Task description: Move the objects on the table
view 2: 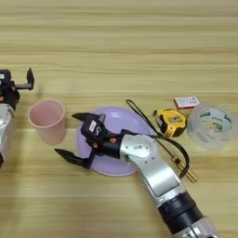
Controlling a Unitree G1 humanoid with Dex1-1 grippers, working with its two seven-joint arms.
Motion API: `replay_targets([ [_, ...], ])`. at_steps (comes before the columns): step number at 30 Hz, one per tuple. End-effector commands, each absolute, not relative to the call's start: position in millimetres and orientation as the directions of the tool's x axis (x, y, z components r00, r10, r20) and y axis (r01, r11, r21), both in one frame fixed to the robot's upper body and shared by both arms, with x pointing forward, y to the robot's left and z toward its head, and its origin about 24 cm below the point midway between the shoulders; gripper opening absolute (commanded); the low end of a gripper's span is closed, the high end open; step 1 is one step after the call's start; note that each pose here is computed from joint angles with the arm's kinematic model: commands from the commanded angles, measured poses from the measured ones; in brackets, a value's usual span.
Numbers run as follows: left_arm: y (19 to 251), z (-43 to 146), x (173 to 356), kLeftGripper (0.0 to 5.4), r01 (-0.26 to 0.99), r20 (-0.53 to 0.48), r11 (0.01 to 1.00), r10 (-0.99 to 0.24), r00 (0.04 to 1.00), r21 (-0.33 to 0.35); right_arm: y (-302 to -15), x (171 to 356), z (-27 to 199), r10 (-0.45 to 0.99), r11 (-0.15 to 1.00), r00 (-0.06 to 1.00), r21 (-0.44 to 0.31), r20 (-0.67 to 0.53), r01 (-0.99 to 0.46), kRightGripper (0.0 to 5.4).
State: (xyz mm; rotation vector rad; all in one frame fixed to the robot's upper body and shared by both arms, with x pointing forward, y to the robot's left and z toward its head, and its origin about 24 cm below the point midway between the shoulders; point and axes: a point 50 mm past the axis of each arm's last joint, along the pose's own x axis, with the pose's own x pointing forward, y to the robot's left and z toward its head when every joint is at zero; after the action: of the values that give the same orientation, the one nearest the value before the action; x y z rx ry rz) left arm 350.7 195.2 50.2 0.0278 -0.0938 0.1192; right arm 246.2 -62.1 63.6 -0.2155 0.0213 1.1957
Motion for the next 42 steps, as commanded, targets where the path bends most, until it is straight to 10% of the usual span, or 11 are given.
replay_targets([
  [1, 194.0, 49.9, 350.0, 5.4, -0.118, 0.095, 0.992, 0.114, 0.989, 0.033, -59.3, 255.0, 67.1, 0.914, 0.366, 0.388, -0.166, -0.119, -0.915, 5.38],
  [42, 191.4, 50.2, 349.6, 5.4, -0.121, 0.097, 0.992, 0.118, 0.988, 0.021, -24.9, 269.6, 68.4, 0.934, 0.324, 0.344, -0.177, -0.098, -0.929, 5.38],
])
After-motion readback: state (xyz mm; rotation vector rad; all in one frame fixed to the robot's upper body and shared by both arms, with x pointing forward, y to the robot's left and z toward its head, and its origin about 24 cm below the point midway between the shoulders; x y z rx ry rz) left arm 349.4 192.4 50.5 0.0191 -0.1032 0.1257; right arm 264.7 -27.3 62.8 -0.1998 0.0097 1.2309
